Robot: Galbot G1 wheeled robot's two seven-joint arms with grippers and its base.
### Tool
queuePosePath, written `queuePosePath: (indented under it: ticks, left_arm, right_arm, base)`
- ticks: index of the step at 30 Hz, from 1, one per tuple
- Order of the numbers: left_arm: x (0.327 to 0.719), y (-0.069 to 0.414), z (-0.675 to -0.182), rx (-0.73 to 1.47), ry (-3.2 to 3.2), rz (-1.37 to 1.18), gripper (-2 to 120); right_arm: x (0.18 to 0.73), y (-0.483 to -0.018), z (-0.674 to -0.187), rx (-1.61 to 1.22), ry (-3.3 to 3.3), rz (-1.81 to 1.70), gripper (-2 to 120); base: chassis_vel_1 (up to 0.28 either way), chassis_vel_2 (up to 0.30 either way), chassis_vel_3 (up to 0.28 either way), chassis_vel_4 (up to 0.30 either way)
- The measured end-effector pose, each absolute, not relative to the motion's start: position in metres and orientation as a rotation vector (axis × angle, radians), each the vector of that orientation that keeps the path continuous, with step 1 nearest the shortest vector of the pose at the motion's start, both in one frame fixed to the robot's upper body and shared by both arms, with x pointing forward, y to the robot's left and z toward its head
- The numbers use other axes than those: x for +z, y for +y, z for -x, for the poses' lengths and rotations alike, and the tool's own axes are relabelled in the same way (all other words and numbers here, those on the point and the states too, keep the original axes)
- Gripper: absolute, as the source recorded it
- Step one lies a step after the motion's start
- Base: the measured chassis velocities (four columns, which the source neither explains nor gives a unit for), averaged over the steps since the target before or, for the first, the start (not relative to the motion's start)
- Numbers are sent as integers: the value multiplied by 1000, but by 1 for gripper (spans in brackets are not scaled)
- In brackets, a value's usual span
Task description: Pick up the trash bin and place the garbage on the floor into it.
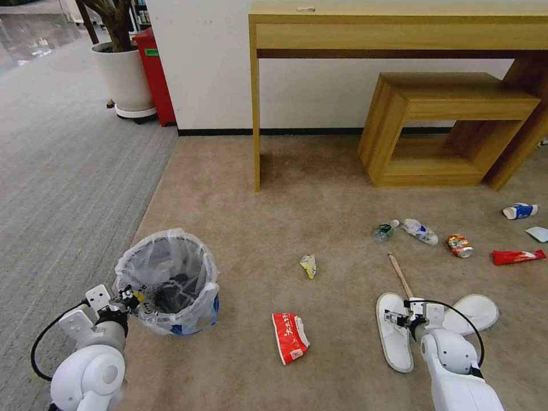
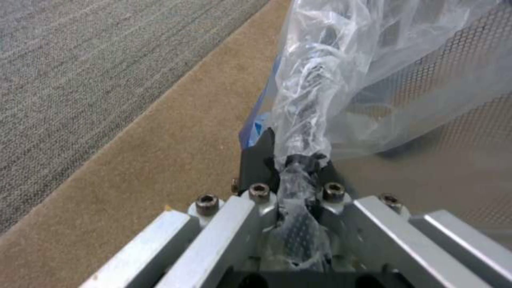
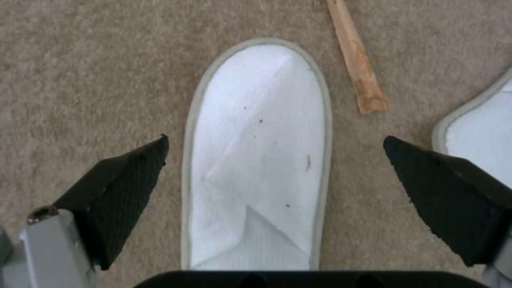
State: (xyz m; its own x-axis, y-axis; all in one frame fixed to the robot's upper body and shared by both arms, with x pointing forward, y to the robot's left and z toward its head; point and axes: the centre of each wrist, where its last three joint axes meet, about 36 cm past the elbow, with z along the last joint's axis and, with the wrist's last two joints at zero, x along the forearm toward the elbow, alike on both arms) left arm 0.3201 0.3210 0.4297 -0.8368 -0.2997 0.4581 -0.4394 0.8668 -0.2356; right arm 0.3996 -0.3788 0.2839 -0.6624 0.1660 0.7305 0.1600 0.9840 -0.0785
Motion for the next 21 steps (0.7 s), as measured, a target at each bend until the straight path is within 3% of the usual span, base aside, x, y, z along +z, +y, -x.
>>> queuePosePath:
  ticks: [21]
  left_arm:
    - [429, 320, -322, 482, -2631, -548, 1]
  right_arm:
    - [275, -388, -391, 26, -2301, 259, 100]
  base:
    - [0, 0, 0, 0]
